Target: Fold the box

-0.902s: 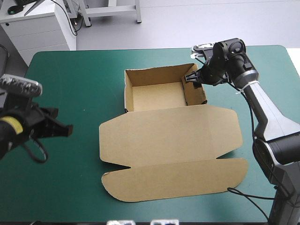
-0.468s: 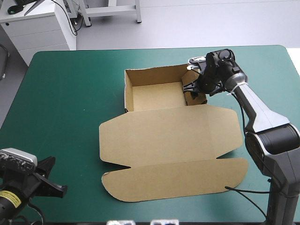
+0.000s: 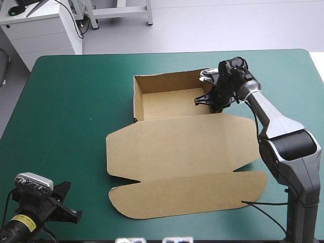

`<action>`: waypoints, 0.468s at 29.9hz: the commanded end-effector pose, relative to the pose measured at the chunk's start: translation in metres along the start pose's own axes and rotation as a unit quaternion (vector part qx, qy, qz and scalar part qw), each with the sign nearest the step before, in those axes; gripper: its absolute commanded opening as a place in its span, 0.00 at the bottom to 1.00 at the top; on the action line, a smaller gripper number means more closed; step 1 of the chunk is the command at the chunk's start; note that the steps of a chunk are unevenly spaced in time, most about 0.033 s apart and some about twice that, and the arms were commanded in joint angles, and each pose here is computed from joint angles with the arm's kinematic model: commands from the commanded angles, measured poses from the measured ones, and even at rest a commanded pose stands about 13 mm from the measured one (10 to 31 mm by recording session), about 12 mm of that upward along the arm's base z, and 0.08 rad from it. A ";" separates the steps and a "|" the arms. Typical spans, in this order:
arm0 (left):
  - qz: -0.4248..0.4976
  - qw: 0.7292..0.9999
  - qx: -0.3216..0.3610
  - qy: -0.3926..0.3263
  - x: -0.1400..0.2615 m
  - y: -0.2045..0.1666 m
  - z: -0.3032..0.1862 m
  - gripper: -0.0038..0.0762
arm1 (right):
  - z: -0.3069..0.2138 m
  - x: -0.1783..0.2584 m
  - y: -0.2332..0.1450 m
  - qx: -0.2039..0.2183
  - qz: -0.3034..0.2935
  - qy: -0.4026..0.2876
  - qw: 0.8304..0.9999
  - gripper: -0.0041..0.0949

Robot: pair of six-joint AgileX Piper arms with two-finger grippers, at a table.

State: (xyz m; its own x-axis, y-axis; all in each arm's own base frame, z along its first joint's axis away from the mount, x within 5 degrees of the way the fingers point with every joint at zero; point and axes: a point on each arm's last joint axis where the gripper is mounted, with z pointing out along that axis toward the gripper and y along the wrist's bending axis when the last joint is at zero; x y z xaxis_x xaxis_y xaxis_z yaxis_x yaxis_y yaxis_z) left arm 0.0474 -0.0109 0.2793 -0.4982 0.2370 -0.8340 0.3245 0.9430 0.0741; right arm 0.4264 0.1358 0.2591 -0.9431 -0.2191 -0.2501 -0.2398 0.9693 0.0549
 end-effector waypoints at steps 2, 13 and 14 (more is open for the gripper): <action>0.005 0.999 0.001 -0.050 -0.014 0.000 -0.003 0.04 | -0.049 -0.005 0.004 -0.010 -0.004 -0.055 0.998 0.02; 0.003 0.999 0.002 -0.050 -0.014 0.000 -0.003 0.04 | -0.165 0.004 -0.049 0.014 0.043 -0.204 0.978 0.02; 0.003 0.999 0.002 -0.050 -0.014 0.000 -0.003 0.04 | -0.175 0.008 -0.061 0.024 0.052 -0.214 0.975 0.02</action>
State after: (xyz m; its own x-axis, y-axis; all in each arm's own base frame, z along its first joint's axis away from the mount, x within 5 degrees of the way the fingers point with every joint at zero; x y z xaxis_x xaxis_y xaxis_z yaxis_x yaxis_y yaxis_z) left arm 0.0486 -0.0111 0.2799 -0.4820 0.2362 -0.8437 0.3238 0.9428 0.0789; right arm 0.4202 0.0933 0.3605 -0.8604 -0.1237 -0.4944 -0.1797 0.9814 0.0673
